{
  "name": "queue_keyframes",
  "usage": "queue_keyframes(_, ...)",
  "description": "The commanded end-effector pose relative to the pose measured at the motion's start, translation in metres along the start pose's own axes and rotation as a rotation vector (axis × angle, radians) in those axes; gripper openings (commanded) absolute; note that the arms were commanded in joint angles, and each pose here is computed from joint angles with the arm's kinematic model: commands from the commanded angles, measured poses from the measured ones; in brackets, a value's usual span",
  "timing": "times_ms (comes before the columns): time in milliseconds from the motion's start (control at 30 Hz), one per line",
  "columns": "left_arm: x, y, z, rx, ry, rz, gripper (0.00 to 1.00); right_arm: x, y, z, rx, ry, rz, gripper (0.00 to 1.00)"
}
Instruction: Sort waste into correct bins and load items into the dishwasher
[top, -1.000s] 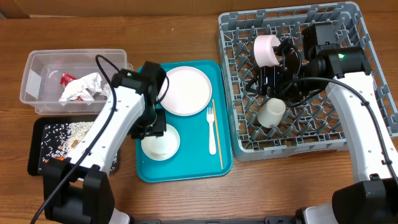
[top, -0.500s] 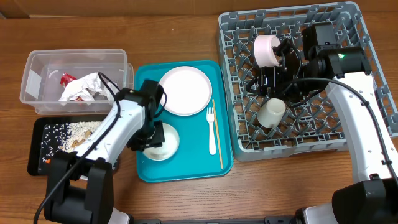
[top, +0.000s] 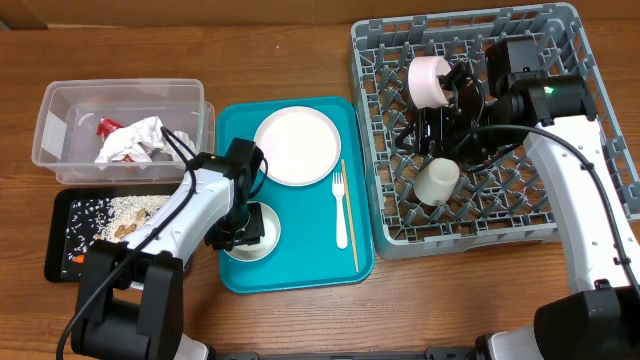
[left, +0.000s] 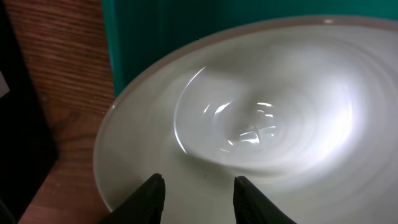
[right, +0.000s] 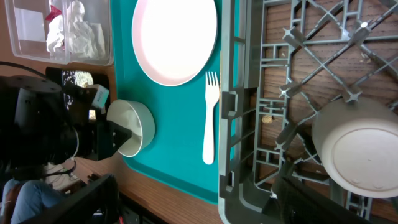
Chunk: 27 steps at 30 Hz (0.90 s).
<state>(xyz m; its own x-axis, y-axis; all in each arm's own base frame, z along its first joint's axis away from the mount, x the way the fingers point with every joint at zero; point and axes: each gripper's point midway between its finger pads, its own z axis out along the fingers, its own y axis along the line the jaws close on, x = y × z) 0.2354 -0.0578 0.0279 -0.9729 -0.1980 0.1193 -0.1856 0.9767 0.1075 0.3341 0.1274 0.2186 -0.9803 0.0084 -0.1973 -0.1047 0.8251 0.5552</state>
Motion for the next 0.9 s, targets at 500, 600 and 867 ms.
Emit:
queue_keyframes(500,-0.022,0.008,-0.097,-0.033,-0.093,0.068,0.52,-0.002,-0.003,-0.007,0.032,-0.026,-0.044,0.85)
queue_keyframes(600,-0.016,0.010,-0.081,-0.046,-0.064,0.068,0.52,-0.002,-0.003,-0.007,0.032,-0.026,-0.044,0.85)
queue_keyframes(867,-0.008,0.014,-0.039,-0.061,-0.038,0.052,0.52,-0.002,-0.003,-0.007,0.032,-0.025,-0.044,0.86)
